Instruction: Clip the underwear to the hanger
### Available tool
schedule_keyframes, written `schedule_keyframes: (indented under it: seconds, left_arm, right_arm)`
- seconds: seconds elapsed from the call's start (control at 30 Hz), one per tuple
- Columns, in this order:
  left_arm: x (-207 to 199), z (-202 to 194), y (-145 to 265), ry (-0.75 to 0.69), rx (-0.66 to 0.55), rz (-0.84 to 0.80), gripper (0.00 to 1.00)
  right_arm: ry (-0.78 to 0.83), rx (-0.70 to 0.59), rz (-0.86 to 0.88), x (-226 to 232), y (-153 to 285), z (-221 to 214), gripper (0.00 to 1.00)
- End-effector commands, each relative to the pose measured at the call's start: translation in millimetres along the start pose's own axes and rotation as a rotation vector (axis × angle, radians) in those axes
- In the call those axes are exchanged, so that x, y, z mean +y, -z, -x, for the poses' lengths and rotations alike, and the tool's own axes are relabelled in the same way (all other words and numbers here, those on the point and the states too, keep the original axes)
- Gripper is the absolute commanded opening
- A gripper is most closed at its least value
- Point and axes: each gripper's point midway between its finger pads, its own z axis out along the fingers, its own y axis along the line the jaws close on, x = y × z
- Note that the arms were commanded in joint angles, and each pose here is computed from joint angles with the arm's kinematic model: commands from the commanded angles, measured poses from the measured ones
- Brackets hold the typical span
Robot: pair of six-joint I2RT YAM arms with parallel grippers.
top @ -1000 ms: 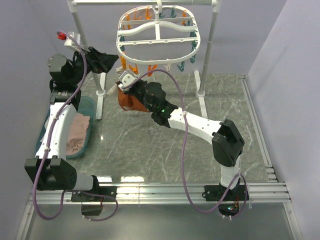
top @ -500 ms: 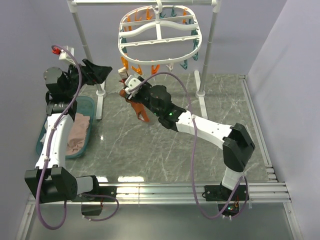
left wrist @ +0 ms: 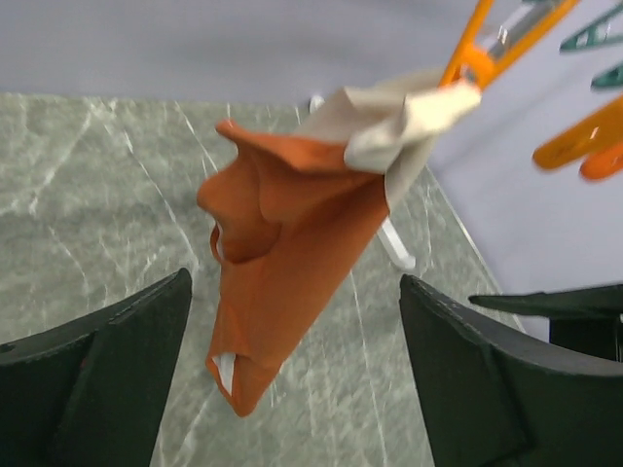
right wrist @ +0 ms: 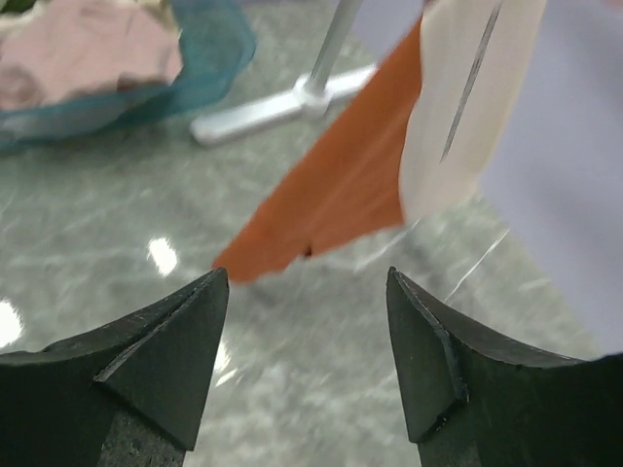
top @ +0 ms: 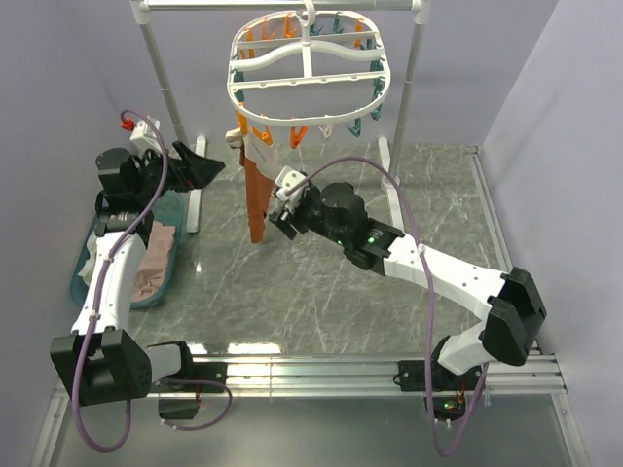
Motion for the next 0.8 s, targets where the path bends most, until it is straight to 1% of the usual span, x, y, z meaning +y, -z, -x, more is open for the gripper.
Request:
schedule_keyframes:
  seconds: [0.0, 0.03, 0.07, 0.13, 0.17, 0.23, 0.27, 0.37, 0.47, 0.53, 0.77]
  left_arm:
    - [-10, -23, 11, -0.029, 0.073, -0.065, 0.94]
    - [-9, -28, 12, -0.026, 0.081, -0.063, 0.95]
    - [-6, -38, 15, -0.027, 0.092, -0.06, 0.95]
    - [-4, -45, 17, -0.039, 0.094, -0.056, 0.96]
    - [-2, -51, 19, -0.055, 0.101, -0.059, 0.95]
    - [-6, -57, 22, -0.078, 0.111, -0.083, 0.95]
    - [-6, -61, 24, -0.108, 0.115, -0.092, 0.95]
    - [-6, -71, 28, -0.173, 0.128, -0.104, 0.94]
    - [-4, -76, 28, -0.204, 0.146, -0.114, 0.93]
    - [-6, -76, 28, -0.212, 0.151, -0.129, 0.92]
    - [-15, -75, 28, -0.264, 0.144, -0.157, 0.89]
  right_arm:
    - [-0.121, 0.088, 0.033, 8, 24, -29, 0.73]
    - [-0.143, 0.092, 0.021, 3, 29, -32, 0.73]
    - [-0.183, 0.123, 0.022, 5, 33, -44, 0.73]
    - [-0.232, 0.136, 0.022, 0, 38, -52, 0.73]
    - [-0.294, 0.153, -0.005, -12, 41, -61, 0.73]
    - [-0.372, 0.175, -0.015, -23, 42, -72, 0.72]
    - [-0.439, 0.194, -0.025, -36, 46, -80, 0.71]
    - [-0.574, 0.24, -0.047, -53, 48, -100, 0.69]
    - [-0.657, 0.249, -0.05, -60, 48, -109, 0.68]
    - [-0.701, 0.243, -0.07, -68, 50, -114, 0.66]
    - [-0.753, 0.22, -0.072, -74, 50, -112, 0.61]
